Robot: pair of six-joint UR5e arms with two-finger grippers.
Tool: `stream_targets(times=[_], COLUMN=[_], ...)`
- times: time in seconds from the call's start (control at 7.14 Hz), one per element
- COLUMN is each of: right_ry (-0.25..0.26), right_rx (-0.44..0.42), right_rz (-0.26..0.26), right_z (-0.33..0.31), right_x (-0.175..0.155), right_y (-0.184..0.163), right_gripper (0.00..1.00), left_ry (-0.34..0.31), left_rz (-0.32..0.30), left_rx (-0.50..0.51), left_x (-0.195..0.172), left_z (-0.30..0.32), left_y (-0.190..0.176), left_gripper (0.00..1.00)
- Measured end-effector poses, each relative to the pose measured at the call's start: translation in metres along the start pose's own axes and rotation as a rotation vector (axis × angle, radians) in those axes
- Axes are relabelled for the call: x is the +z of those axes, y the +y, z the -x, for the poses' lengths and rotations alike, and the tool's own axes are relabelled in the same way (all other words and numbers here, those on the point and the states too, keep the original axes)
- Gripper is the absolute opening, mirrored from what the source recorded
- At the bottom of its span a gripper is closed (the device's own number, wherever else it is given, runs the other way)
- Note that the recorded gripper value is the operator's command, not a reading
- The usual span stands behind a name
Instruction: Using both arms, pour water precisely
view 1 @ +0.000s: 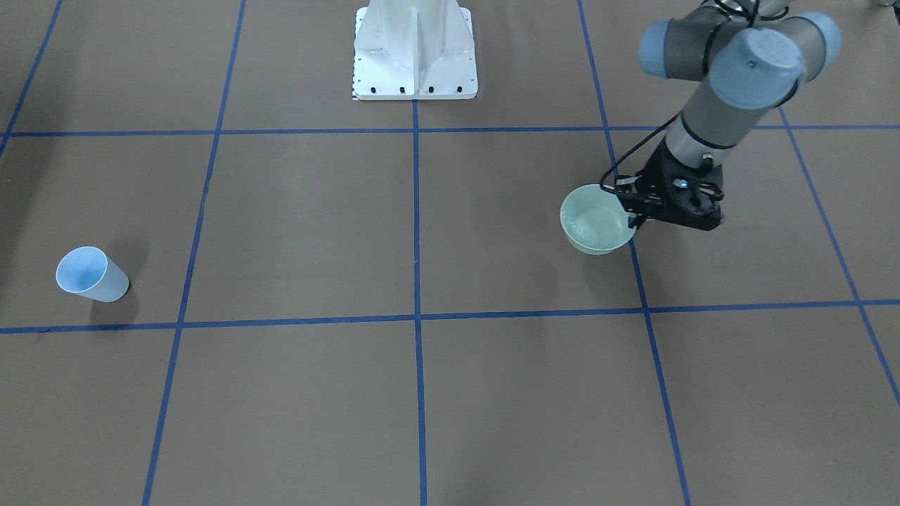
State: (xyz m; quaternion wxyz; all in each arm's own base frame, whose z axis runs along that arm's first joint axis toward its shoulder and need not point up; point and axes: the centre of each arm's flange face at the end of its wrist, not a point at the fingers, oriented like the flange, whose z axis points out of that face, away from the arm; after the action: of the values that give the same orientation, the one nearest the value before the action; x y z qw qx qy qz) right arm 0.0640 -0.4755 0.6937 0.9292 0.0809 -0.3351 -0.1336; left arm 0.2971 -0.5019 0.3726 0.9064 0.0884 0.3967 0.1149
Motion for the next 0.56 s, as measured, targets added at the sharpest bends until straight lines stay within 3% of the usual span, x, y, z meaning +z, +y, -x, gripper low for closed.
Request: stream_targets(times=[0.56], right_ry=[0.000], right_rx=[0.003], right_rz=[0.000], right_z=[-0.001], right_x=[0.000], right_y=[0.001], right_gripper=[1.00], left_ry=[-0.070], left_rz=[0.039], left_rx=[0.105], left_x=[0.020], left_z=[0.118], left_y=[0.046], left_gripper=[0.00])
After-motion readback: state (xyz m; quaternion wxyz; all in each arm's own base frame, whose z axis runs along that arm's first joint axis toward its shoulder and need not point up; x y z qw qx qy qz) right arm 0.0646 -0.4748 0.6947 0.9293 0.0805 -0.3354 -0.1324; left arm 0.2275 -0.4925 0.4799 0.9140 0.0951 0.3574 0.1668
